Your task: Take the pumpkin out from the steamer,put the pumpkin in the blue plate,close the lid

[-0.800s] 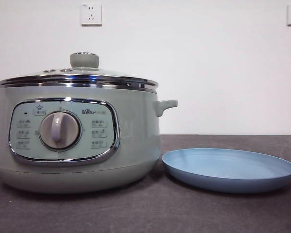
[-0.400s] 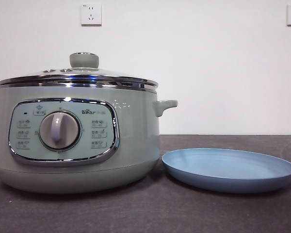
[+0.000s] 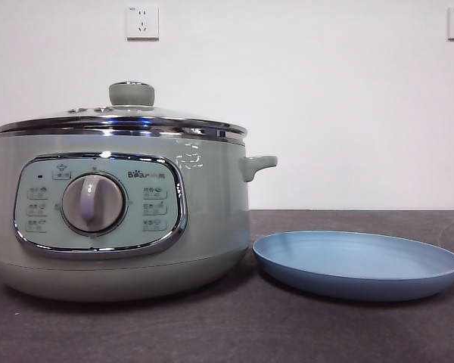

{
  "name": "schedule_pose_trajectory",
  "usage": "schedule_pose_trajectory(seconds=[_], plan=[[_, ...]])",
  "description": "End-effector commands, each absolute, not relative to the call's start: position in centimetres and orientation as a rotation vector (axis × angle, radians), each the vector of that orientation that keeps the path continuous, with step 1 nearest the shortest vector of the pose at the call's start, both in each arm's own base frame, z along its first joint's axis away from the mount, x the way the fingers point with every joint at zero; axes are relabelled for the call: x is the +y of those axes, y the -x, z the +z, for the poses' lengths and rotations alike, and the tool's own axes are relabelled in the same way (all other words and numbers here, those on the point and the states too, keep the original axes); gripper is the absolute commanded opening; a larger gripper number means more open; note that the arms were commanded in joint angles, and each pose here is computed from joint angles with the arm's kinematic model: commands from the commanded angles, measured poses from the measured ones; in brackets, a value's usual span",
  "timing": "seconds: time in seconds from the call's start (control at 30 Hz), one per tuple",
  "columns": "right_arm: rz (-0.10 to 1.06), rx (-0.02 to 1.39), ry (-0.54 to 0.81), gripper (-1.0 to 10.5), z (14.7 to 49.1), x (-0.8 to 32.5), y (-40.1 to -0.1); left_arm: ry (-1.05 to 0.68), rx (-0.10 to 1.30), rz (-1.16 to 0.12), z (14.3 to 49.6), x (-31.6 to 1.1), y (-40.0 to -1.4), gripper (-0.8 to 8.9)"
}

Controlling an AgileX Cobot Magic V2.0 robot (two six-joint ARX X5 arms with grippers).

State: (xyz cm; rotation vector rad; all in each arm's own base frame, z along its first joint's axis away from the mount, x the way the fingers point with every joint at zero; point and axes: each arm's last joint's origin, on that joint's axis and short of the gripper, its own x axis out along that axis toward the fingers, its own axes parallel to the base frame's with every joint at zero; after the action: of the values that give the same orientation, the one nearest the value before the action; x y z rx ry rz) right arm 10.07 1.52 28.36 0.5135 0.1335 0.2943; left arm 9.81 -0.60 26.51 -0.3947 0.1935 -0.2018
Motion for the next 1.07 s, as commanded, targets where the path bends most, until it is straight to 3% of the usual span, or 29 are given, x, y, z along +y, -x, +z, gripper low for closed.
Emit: schedule_pose_trajectory(seconds=[0.03,0.33,0.47,0.5,0.57,0.63,0.67,1.07], plan=[[0.302,0.168,-0.4,0.0,30.0,1.6,-10.9,0.296,0.234,-0.238,28.2,-0.7,-10.8,-0.06],[0.435,0.325,-0.166,0.4,34.4,2.3,-14.4,0.195,0.355,-0.402,33.2,-1.1,-14.0,-0.04],[0.434,0.389,-0.16,3.6,35.4,2.5,-16.1,0.219,0.4,-0.474,34.3,-1.3,-15.2,0.12],[0.428,0.404,-0.161,4.6,35.4,2.5,-16.5,0.224,0.412,-0.487,34.4,-1.4,-15.4,0.59],[0.426,0.429,-0.165,5.7,35.3,2.5,-17.0,0.227,0.423,-0.495,34.5,-1.5,-15.7,2.66],[0.424,0.447,-0.167,5.7,35.1,2.6,-17.3,0.227,0.432,-0.502,34.4,-1.6,-15.9,4.57],[0.424,0.452,-0.168,5.7,35.0,2.6,-17.4,0.227,0.435,-0.505,34.4,-1.7,-15.9,4.71],[0.421,0.469,-0.181,5.7,34.9,2.6,-17.4,0.197,0.467,-0.57,35.0,-3.7,-17.4,4.68]])
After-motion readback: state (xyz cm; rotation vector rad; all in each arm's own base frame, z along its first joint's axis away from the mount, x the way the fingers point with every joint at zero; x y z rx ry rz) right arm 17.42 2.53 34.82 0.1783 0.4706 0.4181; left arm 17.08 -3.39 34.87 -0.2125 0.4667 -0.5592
